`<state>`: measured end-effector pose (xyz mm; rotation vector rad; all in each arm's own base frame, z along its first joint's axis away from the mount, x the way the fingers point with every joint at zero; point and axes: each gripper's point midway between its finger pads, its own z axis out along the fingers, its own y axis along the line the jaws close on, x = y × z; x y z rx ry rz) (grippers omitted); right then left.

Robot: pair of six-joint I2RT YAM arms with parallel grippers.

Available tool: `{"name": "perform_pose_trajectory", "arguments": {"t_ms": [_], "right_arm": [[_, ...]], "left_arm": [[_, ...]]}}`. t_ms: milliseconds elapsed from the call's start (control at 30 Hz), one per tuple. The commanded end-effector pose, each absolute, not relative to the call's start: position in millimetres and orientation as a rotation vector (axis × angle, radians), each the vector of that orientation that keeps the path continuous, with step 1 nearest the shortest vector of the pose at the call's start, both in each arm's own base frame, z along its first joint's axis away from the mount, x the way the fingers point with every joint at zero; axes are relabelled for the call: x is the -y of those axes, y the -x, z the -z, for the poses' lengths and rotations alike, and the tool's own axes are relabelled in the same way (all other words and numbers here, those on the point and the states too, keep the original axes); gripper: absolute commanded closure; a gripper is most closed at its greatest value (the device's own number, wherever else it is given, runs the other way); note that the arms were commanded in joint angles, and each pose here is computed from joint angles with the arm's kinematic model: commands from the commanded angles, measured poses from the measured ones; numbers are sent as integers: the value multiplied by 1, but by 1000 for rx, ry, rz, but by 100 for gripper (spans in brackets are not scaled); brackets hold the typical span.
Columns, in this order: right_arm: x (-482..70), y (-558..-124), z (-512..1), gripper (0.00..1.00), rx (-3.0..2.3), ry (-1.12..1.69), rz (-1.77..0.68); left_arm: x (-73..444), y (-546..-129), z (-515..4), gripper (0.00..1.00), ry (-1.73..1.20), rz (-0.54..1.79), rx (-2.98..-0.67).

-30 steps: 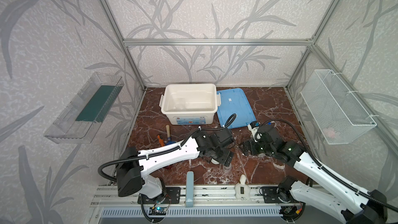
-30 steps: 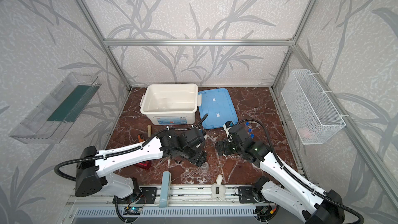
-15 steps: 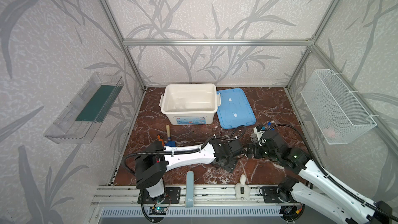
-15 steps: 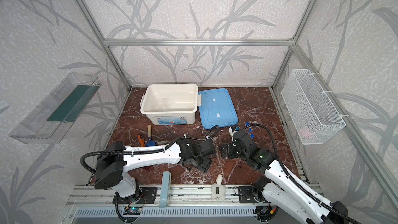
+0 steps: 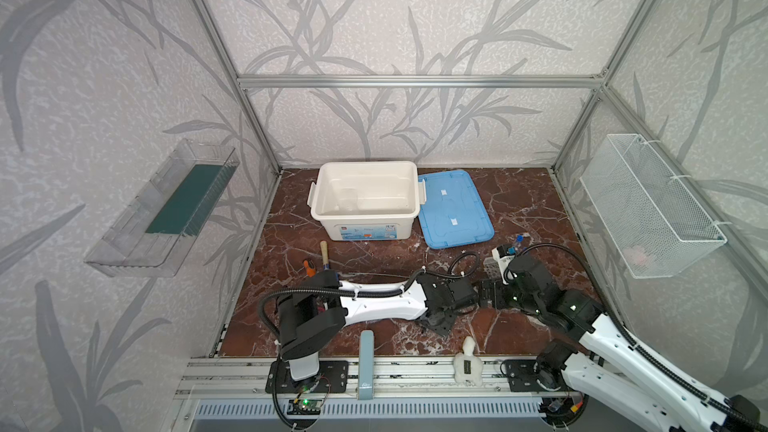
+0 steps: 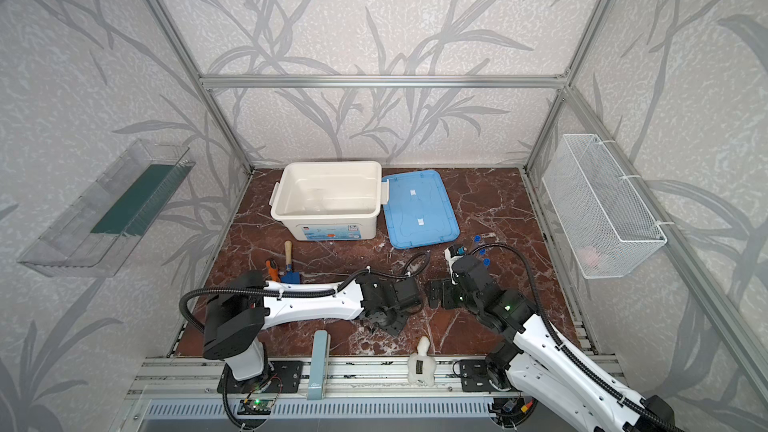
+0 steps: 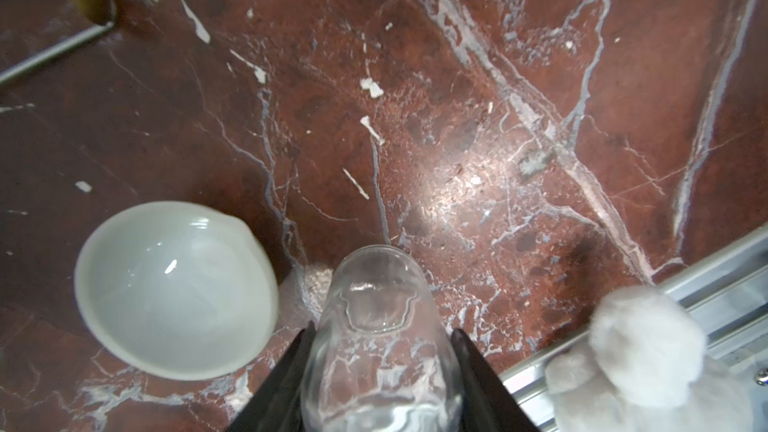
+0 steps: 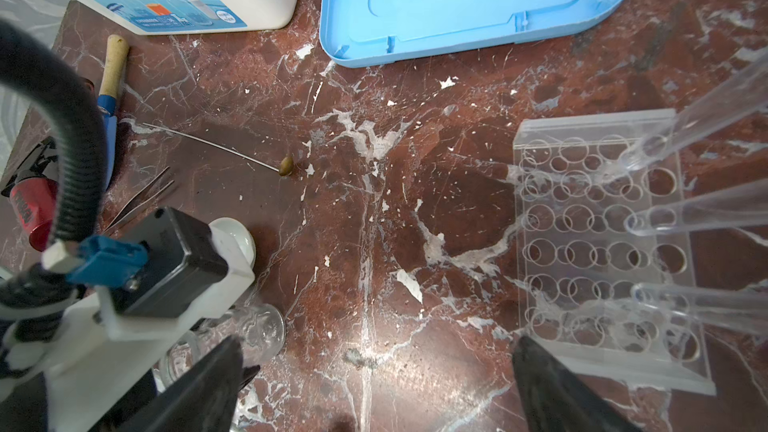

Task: Organize the chemistry lab equipment
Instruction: 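Lift the glass jar and carry it into the white bin with the left gripper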

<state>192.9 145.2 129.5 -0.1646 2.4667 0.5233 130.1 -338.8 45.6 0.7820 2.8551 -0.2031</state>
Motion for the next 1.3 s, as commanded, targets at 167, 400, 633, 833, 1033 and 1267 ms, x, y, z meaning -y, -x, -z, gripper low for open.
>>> {"name": "perform_pose_trajectory", "arguments": {"t_ms": [167, 400, 633, 833, 1033, 1267], "right_arm": [[-144, -193, -128, 1, -2466, 164, -522], [-155, -199, -149, 1, -2386, 184, -595], [-175, -211, -175, 1, -2333, 245, -668], [-206, -240, -238, 1, -2168, 223, -815], [-253, -267, -305, 1, -1983, 276, -1032], [-278, -299, -352, 1, -1881, 262, -1085]], "left_arm": [[340, -137, -71, 70, -750, 236, -2803], [328, -167, -149, 80, -693, 226, -2662], [303, -219, -213, 82, -599, 343, -2545], [273, -274, -273, 84, -523, 358, -2484], [258, -326, -300, 84, -454, 374, -2508], [232, -402, -302, 84, -290, 275, -2519]]}}
